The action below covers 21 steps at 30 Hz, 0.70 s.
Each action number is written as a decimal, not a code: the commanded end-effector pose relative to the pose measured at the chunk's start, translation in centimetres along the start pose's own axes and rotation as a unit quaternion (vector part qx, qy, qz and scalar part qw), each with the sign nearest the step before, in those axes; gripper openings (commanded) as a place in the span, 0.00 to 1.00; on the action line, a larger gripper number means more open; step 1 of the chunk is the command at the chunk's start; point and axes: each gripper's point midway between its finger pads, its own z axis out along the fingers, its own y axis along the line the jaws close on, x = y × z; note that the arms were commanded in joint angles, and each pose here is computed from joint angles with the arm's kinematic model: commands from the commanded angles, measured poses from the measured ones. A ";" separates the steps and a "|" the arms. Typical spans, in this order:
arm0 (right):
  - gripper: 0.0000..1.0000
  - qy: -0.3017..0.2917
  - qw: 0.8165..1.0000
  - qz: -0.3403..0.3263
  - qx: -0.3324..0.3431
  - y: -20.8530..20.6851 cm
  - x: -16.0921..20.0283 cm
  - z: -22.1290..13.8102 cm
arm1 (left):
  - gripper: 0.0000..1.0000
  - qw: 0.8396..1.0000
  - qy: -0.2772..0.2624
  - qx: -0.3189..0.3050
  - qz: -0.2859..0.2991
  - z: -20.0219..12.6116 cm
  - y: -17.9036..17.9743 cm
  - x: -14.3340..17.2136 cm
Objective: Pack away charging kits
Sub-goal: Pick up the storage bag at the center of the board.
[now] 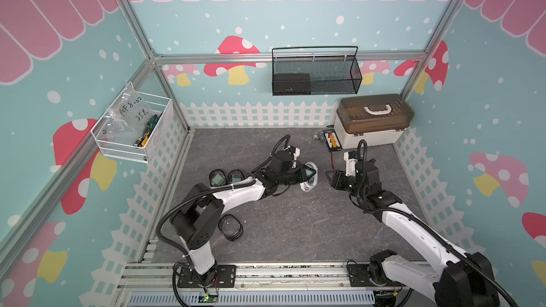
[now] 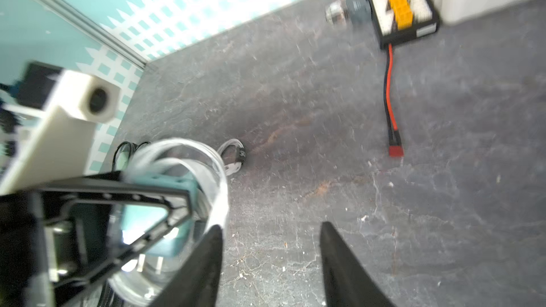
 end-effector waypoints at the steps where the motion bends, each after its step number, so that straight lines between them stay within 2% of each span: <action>1: 0.63 -0.064 0.996 -0.043 -0.041 4.5 -2.2 -2.8 | 0.00 0.983 -0.128 0.037 0.122 -5.0 -6.2 -4.5; 5: 0.65 -0.049 0.990 -0.100 -0.084 9.4 -2.3 -4.8 | 0.00 0.949 -0.229 0.036 0.212 -11.7 -10.8 -6.6; 9: 0.70 -0.080 0.968 -0.130 -0.200 14.6 -1.6 -6.3 | 0.00 0.909 -0.291 0.082 0.289 -17.2 -15.1 -6.4; 10: 0.68 -0.091 0.961 -0.142 -0.220 15.7 -1.3 -6.8 | 0.00 0.900 -0.298 0.092 0.305 -18.2 -15.8 -6.2; 15: 0.52 -0.167 0.901 -0.208 -0.343 21.8 -0.3 -11.1 | 0.00 0.856 -0.333 0.143 0.370 -22.7 -19.0 -5.1; 18: 0.47 -0.185 0.881 -0.237 -0.366 24.2 0.2 -12.5 | 0.00 0.835 -0.345 0.166 0.396 -24.4 -20.4 -4.6; 21: 0.41 -0.195 0.863 -0.266 -0.382 26.4 0.9 -13.2 | 0.00 0.821 -0.361 0.171 0.408 -25.7 -21.0 -4.7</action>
